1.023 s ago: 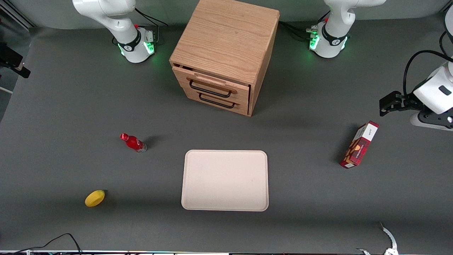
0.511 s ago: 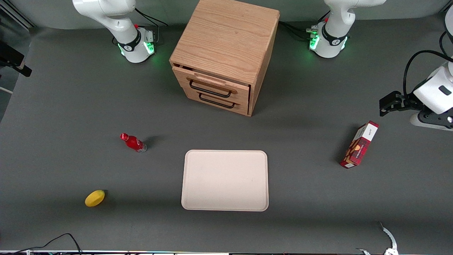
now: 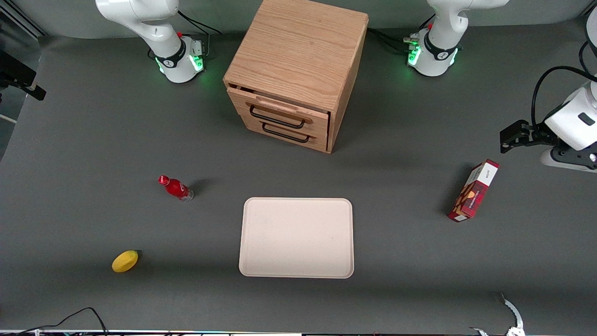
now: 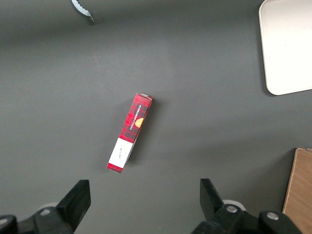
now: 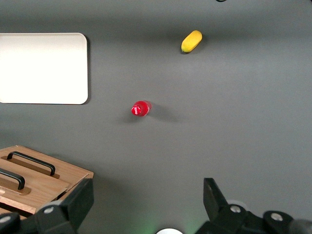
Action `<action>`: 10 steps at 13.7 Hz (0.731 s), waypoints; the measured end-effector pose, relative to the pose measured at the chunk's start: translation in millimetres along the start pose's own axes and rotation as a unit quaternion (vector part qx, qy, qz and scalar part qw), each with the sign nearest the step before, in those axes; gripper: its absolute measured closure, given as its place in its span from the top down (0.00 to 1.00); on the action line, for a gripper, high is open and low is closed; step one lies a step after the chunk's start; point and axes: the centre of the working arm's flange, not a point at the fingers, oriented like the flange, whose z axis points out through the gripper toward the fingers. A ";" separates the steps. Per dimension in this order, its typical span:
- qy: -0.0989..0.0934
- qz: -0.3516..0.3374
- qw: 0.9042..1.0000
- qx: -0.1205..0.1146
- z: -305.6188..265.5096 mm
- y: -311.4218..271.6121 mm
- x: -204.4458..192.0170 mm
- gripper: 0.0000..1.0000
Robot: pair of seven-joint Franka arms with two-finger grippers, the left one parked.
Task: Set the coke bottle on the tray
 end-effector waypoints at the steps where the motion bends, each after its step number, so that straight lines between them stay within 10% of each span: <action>1: -0.001 -0.001 1.000 0.000 1.3 -1.3 0.8 1.00; 10: -0.009 -0.004 1.000 0.000 9.4 -4.5 6.3 1.00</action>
